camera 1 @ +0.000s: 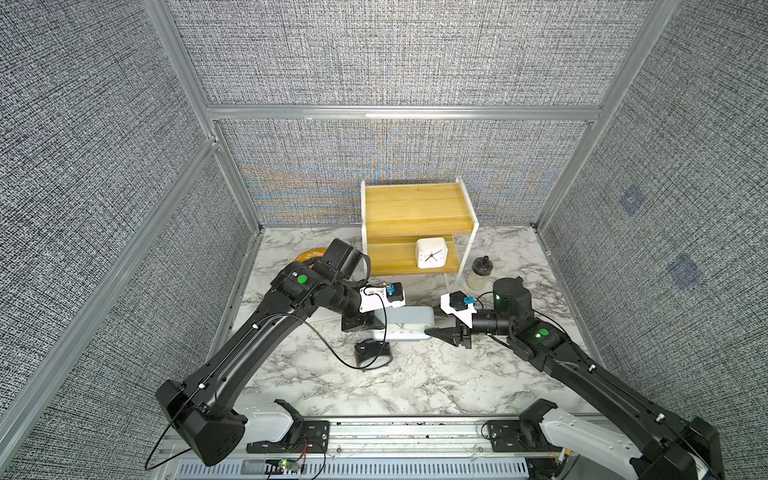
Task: Place the alarm clocks on the shelf by style
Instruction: Pick up the alarm from the center of the board.
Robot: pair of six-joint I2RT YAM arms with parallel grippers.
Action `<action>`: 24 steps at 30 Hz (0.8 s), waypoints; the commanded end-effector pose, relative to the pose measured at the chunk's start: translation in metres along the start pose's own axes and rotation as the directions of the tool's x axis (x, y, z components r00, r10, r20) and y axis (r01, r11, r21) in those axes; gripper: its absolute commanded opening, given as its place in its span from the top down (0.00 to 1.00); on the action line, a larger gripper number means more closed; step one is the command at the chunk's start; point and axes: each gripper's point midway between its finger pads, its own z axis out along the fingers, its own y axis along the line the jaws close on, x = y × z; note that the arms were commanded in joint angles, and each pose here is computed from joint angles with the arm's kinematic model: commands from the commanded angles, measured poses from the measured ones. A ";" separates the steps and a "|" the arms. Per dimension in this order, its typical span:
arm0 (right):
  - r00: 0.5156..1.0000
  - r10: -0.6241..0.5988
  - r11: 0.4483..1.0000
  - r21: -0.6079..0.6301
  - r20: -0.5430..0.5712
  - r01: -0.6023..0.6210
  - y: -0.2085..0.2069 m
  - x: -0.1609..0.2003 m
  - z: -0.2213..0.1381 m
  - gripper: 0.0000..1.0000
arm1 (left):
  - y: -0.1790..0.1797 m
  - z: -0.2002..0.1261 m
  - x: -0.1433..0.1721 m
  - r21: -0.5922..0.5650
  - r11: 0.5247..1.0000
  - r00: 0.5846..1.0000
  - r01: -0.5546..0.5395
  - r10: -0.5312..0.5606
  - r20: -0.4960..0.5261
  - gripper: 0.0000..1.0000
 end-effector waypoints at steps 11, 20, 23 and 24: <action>1.000 -0.002 1.000 0.009 0.022 0.002 0.001 -0.004 -0.002 0.67 | 0.022 -0.006 -0.017 -0.160 0.987 0.991 -0.007 0.029 0.134 0.23; 0.997 0.032 0.996 0.086 0.069 -0.038 -0.019 -0.009 -0.014 0.71 | 0.050 -0.042 -0.036 -0.235 0.959 0.901 0.158 -0.043 0.431 0.05; 0.996 0.037 0.991 0.123 0.076 -0.046 -0.030 -0.011 -0.021 0.71 | 0.062 -0.051 -0.036 -0.215 0.948 0.850 0.233 -0.092 0.518 0.04; 0.996 0.034 0.990 0.133 0.080 -0.044 -0.033 -0.012 -0.024 0.71 | 0.066 -0.053 -0.034 -0.204 0.942 0.833 0.265 -0.118 0.540 0.05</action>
